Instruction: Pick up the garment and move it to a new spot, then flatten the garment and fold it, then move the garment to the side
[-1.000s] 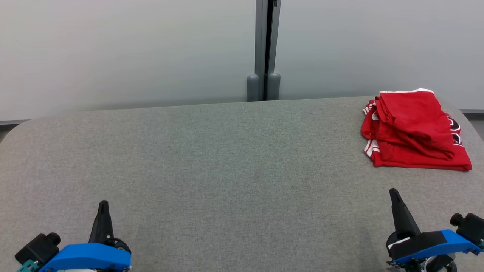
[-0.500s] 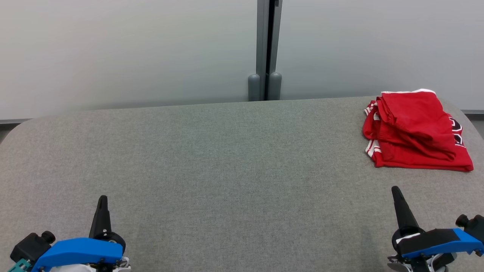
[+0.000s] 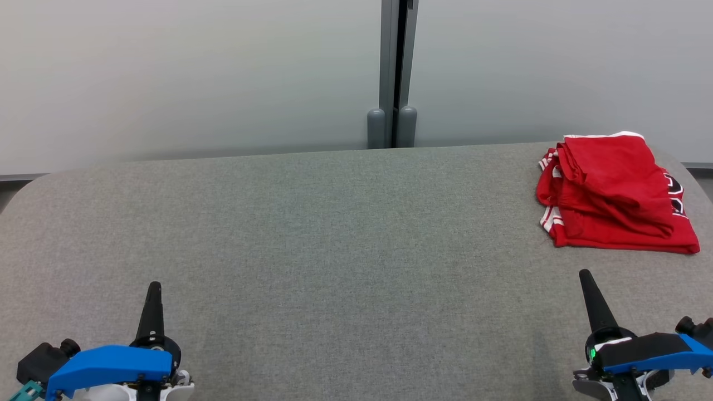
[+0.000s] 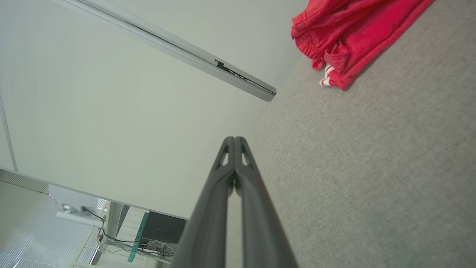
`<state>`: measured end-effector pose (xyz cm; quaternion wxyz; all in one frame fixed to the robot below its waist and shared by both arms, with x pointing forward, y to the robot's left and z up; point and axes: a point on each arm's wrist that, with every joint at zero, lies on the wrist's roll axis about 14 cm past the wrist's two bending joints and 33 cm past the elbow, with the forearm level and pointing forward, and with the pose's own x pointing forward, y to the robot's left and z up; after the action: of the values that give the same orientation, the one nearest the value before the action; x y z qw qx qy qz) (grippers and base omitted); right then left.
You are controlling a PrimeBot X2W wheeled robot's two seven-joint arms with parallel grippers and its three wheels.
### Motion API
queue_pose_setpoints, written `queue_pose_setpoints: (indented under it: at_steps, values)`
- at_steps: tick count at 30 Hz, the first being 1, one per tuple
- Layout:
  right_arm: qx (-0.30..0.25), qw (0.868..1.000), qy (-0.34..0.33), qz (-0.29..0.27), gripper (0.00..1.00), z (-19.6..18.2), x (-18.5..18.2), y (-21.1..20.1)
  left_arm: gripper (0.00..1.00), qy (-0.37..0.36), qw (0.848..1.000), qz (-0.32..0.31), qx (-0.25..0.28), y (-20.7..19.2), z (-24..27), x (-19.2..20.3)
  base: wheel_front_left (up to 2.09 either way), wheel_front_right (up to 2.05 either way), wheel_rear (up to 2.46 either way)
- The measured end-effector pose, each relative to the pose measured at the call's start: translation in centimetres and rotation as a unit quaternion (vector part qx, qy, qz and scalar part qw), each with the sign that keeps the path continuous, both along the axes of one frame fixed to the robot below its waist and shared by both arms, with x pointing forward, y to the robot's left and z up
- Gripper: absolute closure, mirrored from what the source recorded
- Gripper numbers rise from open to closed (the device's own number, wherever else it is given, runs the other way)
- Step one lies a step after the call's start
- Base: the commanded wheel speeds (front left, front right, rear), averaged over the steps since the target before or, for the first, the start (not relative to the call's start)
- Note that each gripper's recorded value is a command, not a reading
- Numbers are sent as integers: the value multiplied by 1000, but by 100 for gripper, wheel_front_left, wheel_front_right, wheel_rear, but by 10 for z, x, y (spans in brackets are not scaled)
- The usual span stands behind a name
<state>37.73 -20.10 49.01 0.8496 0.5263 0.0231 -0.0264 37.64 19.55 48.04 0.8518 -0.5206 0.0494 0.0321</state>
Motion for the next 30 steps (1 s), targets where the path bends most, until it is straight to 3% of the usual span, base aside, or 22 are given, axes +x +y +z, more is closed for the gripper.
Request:
queue_pose_setpoints:
  at_steps: [30]
  values:
    - [136,991,-16,-2,100,7,6,1,100,-26,990,8,-140,1,13,7,0,0,0]
